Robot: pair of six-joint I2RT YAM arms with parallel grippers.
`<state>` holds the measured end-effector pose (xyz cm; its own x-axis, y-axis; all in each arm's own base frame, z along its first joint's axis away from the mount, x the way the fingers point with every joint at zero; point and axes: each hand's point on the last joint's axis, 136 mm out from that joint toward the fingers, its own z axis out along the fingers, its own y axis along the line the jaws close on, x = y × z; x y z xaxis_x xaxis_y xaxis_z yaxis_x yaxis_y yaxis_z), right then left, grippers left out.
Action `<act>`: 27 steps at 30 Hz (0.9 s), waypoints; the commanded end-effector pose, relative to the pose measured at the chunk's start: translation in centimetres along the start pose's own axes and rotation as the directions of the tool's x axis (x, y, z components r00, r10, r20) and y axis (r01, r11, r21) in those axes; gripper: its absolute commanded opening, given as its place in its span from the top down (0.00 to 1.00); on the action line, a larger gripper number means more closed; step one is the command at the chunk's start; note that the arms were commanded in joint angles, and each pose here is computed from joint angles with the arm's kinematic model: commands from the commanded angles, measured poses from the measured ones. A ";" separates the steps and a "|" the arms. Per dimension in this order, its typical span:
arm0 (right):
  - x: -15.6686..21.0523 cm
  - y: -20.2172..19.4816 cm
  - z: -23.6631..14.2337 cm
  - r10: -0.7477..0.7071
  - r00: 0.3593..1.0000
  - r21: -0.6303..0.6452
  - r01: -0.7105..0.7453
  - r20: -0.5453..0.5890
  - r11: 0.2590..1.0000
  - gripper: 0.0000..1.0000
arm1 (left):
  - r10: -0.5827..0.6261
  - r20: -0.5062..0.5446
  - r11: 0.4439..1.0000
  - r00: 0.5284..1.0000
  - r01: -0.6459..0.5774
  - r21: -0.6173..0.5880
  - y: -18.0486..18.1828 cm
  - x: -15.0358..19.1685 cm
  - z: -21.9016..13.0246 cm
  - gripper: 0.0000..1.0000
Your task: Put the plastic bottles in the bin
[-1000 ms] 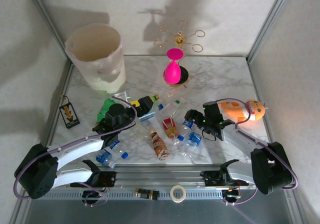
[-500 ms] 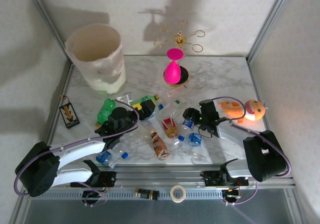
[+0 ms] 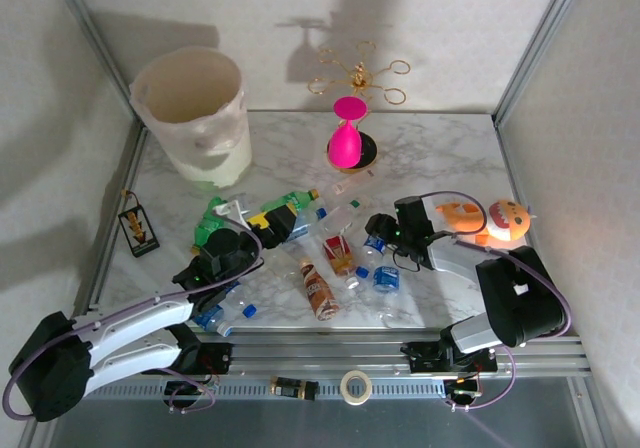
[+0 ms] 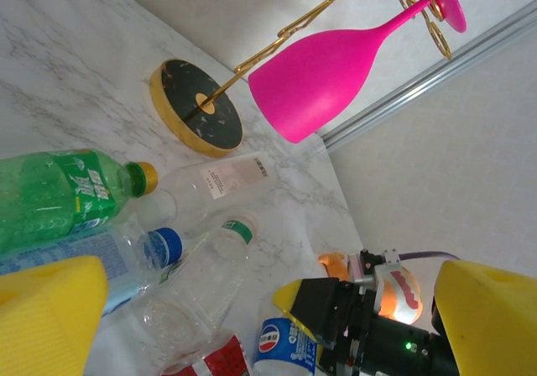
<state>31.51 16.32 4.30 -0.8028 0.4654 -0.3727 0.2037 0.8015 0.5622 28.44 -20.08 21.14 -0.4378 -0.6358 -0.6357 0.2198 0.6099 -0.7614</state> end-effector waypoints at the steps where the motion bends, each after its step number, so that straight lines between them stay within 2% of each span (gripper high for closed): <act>1: -2.2 2.1 -0.3 -0.038 0.997 -0.033 0.040 0.067 0.999 0.40 | -0.013 0.000 1.000 1.000 0.013 -0.019 0.6 0.3 -0.5 0.00; 7: -5.0 5.1 -2.9 -0.094 0.981 -0.082 0.109 0.168 0.991 0.41 | 0.012 -0.036 0.999 0.999 -0.011 0.046 -0.9 0.7 -0.5 0.00; 14: -7.6 8.6 -7.8 -0.140 0.948 -0.159 0.191 0.286 0.969 0.43 | 0.072 -0.136 0.982 0.988 -0.046 0.185 -4.4 2.0 0.3 0.00; 23: -6.4 13.7 -11.4 -0.113 0.957 -0.420 0.222 0.267 0.880 0.45 | 0.173 -0.313 0.916 0.934 -0.035 0.399 -9.4 5.5 1.5 0.00; 27: -5.4 15.4 -11.9 -0.124 0.960 -0.505 0.238 0.250 0.829 0.46 | 0.234 -0.352 0.892 0.906 -0.055 0.450 -10.7 7.1 2.0 0.00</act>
<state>33.36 19.86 22.17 -0.6431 0.4527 -0.6176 -0.2136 0.6685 0.7124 26.06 -30.07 22.38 -0.6693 -0.3345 -0.6634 0.5035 0.4523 -0.7361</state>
